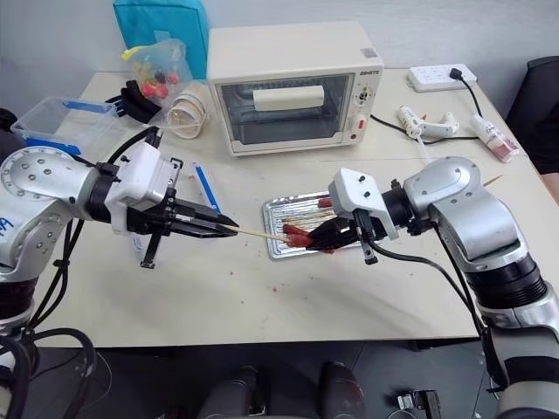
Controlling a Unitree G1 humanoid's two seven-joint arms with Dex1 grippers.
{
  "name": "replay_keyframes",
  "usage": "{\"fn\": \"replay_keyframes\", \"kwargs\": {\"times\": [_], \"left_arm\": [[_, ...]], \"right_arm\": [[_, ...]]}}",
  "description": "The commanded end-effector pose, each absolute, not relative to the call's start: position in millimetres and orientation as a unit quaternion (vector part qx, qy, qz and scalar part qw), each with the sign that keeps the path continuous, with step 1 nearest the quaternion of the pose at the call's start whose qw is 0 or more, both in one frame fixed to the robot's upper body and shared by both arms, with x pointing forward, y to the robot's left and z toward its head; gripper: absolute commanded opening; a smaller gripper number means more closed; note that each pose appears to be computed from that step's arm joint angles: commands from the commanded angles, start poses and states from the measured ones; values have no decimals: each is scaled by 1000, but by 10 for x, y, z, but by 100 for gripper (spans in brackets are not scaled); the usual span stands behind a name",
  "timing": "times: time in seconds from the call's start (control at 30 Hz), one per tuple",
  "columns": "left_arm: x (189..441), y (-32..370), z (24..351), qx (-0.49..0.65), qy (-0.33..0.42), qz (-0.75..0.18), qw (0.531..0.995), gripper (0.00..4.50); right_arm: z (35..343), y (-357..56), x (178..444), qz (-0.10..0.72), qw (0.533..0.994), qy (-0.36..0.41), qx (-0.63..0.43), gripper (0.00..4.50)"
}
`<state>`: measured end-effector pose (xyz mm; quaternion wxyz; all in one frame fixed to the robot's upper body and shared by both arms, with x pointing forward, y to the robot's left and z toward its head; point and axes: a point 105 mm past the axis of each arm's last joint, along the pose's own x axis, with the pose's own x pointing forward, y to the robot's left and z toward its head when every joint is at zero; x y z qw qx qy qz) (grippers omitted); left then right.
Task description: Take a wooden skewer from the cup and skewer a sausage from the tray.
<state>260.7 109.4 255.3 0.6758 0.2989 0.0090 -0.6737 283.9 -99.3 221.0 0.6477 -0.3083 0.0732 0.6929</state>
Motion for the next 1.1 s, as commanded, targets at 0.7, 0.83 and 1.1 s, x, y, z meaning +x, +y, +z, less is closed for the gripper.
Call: {"fn": "replay_keyframes", "kwargs": {"times": [0.7, 0.83, 1.1], "left_arm": [[2979, 852, 2350, 361, -4, -583, 728, 0], [3019, 825, 2342, 350, -14, -570, 743, 0], [3019, 939, 2329, 341, -13, -546, 765, 0]], "right_arm": [[2520, -754, 3060, 599, 669, 33, -439, 3], [2523, -752, 3050, 602, 672, 36, -430, 36], [2540, -768, 3053, 600, 678, 36, -422, 289]]}}
